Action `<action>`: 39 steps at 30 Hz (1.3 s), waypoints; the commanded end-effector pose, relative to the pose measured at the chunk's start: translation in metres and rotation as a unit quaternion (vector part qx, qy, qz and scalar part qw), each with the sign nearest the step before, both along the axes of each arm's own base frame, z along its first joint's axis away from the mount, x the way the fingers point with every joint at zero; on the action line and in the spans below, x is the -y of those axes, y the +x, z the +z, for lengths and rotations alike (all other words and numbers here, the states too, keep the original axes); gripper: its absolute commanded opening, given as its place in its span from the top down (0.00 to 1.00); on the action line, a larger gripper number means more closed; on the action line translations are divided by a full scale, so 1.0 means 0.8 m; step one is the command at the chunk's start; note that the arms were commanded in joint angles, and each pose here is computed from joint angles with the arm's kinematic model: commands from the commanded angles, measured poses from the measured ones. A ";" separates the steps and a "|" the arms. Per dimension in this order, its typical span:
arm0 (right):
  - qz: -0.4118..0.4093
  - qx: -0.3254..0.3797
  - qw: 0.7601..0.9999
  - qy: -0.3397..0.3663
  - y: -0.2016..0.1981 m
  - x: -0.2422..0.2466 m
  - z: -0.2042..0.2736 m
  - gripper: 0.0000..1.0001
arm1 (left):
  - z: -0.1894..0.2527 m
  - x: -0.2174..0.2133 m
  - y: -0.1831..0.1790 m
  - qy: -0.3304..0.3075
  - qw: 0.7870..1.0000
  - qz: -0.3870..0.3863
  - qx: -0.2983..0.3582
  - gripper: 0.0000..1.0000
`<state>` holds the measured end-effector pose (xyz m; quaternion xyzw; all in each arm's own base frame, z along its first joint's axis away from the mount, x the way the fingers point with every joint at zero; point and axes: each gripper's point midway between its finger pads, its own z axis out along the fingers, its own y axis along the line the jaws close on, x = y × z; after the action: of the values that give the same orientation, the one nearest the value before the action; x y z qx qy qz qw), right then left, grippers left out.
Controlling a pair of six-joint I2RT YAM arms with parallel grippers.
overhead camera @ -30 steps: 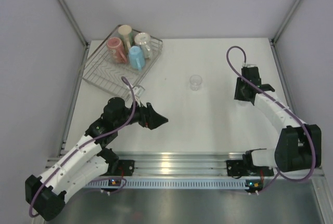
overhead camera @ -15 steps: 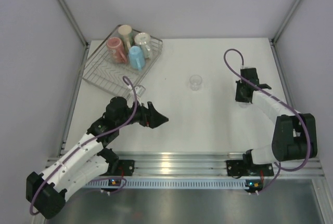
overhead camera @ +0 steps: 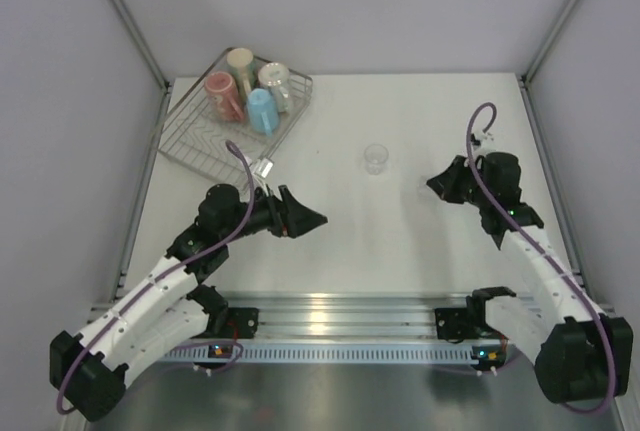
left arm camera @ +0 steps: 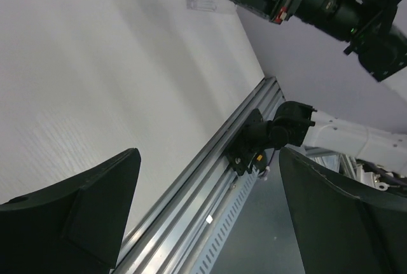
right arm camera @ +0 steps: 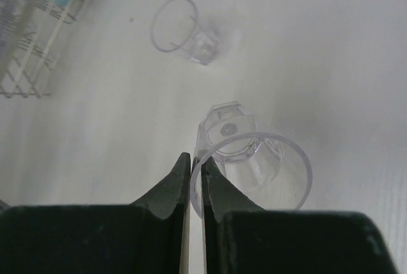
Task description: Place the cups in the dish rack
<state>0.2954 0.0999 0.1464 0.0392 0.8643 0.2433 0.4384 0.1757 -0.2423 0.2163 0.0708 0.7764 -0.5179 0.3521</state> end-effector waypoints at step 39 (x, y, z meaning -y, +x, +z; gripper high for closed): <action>0.241 0.279 0.826 0.427 -0.179 -0.119 0.260 1.00 | 0.165 0.136 0.001 -0.230 0.965 -0.120 0.049 0.18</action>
<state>0.1609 0.1978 0.3321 -0.0381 0.5329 0.6798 0.5024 0.1787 -0.3486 0.3108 0.0852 0.6517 -0.6917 0.2992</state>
